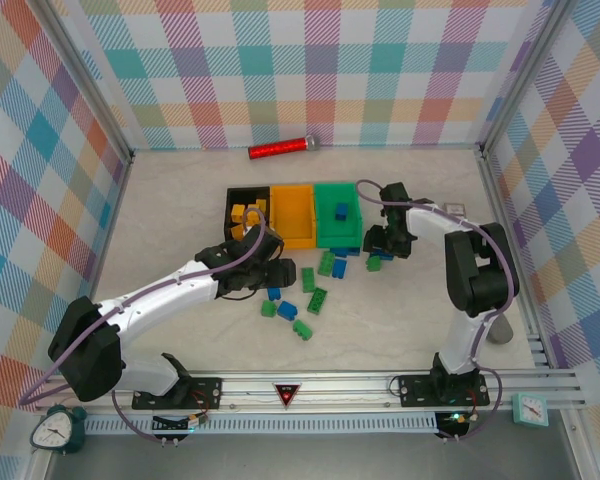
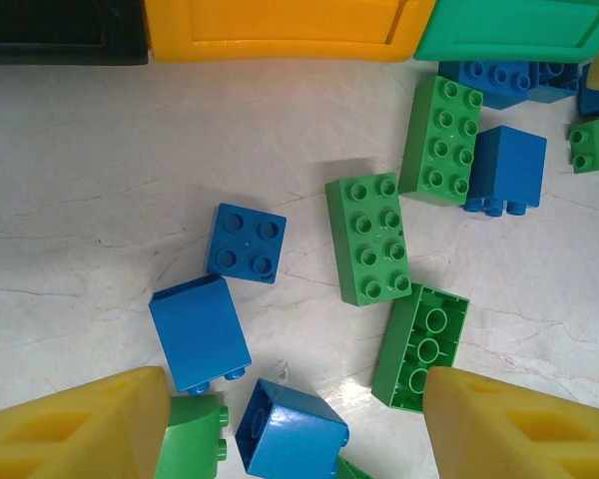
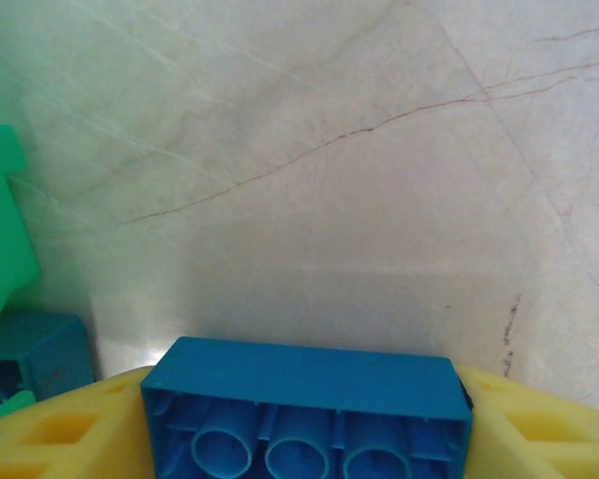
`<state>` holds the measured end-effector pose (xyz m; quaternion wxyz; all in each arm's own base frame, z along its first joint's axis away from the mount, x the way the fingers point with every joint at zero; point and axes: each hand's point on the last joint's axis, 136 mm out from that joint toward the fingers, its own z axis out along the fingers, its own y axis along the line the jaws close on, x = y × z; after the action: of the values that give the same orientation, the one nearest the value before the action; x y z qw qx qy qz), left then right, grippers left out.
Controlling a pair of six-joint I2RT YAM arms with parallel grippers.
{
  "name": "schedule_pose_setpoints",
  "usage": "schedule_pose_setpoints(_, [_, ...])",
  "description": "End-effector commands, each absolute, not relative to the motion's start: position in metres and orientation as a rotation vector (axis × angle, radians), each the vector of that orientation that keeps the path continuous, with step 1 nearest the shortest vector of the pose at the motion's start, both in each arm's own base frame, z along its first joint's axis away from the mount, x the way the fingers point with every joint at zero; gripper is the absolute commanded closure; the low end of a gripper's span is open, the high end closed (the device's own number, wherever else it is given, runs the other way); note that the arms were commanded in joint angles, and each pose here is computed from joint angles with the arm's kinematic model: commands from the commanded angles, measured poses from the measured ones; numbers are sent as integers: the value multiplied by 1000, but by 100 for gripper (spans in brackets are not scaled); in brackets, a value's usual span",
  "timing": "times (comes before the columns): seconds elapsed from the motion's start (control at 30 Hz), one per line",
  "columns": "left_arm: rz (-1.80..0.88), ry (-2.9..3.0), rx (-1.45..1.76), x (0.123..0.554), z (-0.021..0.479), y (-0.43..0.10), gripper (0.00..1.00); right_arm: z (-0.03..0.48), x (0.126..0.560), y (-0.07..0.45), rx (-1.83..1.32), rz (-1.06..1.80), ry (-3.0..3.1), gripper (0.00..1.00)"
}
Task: Sort the legos into containers by color
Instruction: Pick up the lego from the middle-right of the table, then place the lego in the container.
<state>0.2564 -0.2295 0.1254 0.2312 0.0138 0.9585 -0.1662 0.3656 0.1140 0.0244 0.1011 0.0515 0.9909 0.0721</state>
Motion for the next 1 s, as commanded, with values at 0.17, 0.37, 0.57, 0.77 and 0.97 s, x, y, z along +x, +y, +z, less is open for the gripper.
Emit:
schedule_pose_setpoints(0.17, [-434, 2638, 24, 256, 121, -229, 32, 55, 372, 119, 95, 229, 2860, 48])
schedule_pose_setpoints(0.37, [-473, 2670, 28, 259, 112, -243, 32, 118, 385, 149, 16, 338, 2737, 48])
schedule_pose_setpoints(0.57, [-512, 2705, 73, 258, 103, -267, 32, 152, 410, 188, -65, 413, 2650, 46])
schedule_pose_setpoints(0.77, [-472, 2747, 180, 247, 93, -295, 33, 165, 445, 217, -108, 454, 2612, 42])
schedule_pose_setpoints(0.97, [-414, 2792, 281, 232, 78, -315, 33, 156, 465, 225, -117, 436, 2636, 31])
